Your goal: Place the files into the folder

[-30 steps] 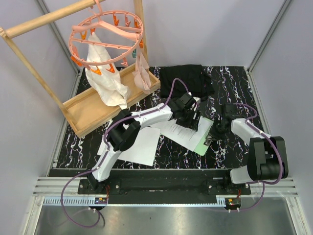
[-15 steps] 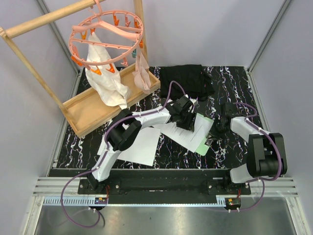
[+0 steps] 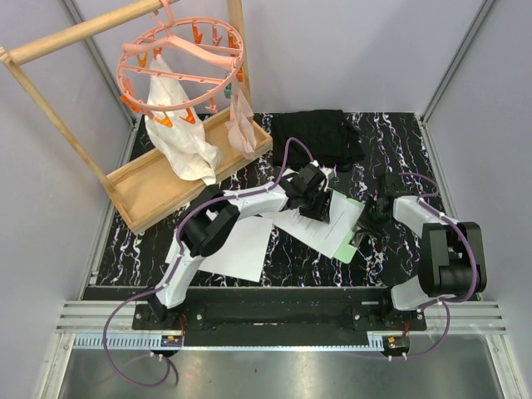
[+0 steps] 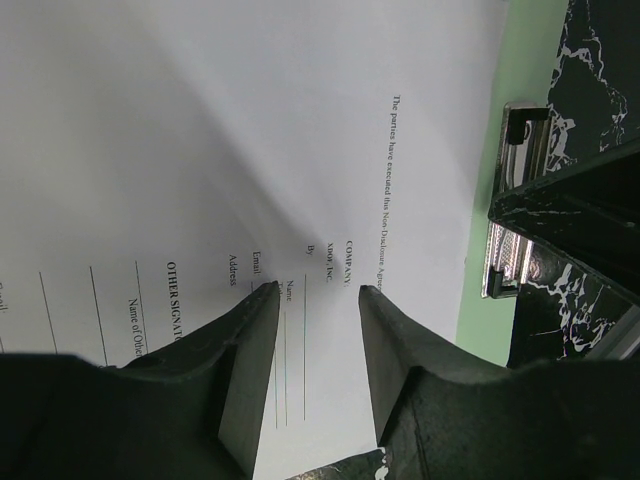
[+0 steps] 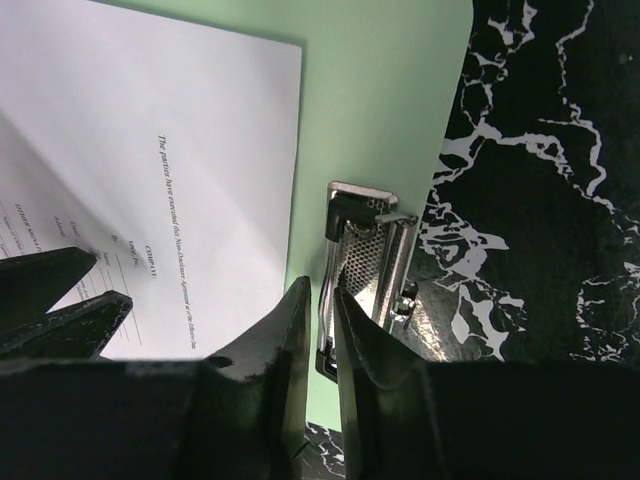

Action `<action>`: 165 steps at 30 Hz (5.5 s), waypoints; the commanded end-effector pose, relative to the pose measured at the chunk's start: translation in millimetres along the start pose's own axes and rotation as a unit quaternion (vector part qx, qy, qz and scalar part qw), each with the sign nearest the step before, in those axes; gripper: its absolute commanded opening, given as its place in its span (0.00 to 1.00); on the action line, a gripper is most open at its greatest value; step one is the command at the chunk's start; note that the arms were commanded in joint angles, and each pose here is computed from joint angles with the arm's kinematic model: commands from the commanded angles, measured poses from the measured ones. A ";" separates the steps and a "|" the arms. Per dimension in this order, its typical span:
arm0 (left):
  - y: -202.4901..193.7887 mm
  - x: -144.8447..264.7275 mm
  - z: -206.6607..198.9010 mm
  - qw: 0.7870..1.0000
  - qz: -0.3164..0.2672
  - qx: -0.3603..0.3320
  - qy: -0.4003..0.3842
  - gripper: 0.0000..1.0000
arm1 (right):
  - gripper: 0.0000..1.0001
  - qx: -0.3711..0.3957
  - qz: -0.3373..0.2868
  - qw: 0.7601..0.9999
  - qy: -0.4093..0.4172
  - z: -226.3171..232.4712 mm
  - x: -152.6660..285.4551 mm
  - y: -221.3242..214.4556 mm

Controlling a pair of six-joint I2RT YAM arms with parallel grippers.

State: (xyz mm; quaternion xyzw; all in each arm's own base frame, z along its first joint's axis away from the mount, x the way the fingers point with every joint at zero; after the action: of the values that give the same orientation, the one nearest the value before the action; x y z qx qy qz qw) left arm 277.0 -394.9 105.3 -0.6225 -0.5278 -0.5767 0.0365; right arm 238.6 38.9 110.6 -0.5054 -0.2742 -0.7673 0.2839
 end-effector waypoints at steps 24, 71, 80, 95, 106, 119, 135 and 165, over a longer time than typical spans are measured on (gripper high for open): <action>32.2 62.7 12.6 1.000 -0.004 -0.008 0.022 0.79 | 0.00 0.007 -0.056 0.992 0.112 5.5 16.2 -0.8; 13.7 11.8 19.1 0.995 0.035 0.066 -0.063 0.74 | 0.00 -0.032 -0.009 0.923 0.384 8.7 34.3 -15.2; 6.1 3.0 16.4 0.994 0.041 0.077 -0.061 0.74 | 0.00 -0.041 -0.025 0.907 0.418 9.3 44.2 -18.4; 5.6 7.3 11.5 0.989 0.012 0.138 -0.046 0.74 | 0.00 -0.106 -0.023 0.900 0.423 6.6 39.3 -20.8; 11.0 10.9 -6.2 0.980 -0.021 0.194 -0.047 0.75 | 0.00 -0.120 -0.051 0.916 0.380 0.0 33.7 -19.8; 9.4 14.0 -23.8 0.978 -0.024 0.194 -0.073 0.75 | 0.00 -0.113 -0.067 0.930 0.345 -3.6 26.2 -15.9; 51.1 83.9 -58.9 0.991 -0.074 0.053 -0.096 0.95 | 0.63 -0.084 -0.105 0.981 0.142 -15.4 73.6 -7.8; -101.4 188.7 48.5 0.969 -0.056 0.113 0.212 0.99 | 0.38 0.038 -0.049 0.997 0.042 49.4 -11.2 -76.5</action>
State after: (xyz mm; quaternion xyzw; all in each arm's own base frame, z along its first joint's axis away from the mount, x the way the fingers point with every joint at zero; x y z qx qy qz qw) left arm 184.6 -198.0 184.6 -0.4771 -0.5949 -0.6277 0.1565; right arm 217.5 148.1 114.9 -0.4216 -0.3053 -0.7788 0.3499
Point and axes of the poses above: each gripper's point midway between its finger pads, its own x axis back along the fingers, its own z axis along the line the jaws close on, y = z × x, the point moved 10 cm from there along x, back along the fingers, and after that the axes turned 14 degrees about -x, right-handed, at the moved point
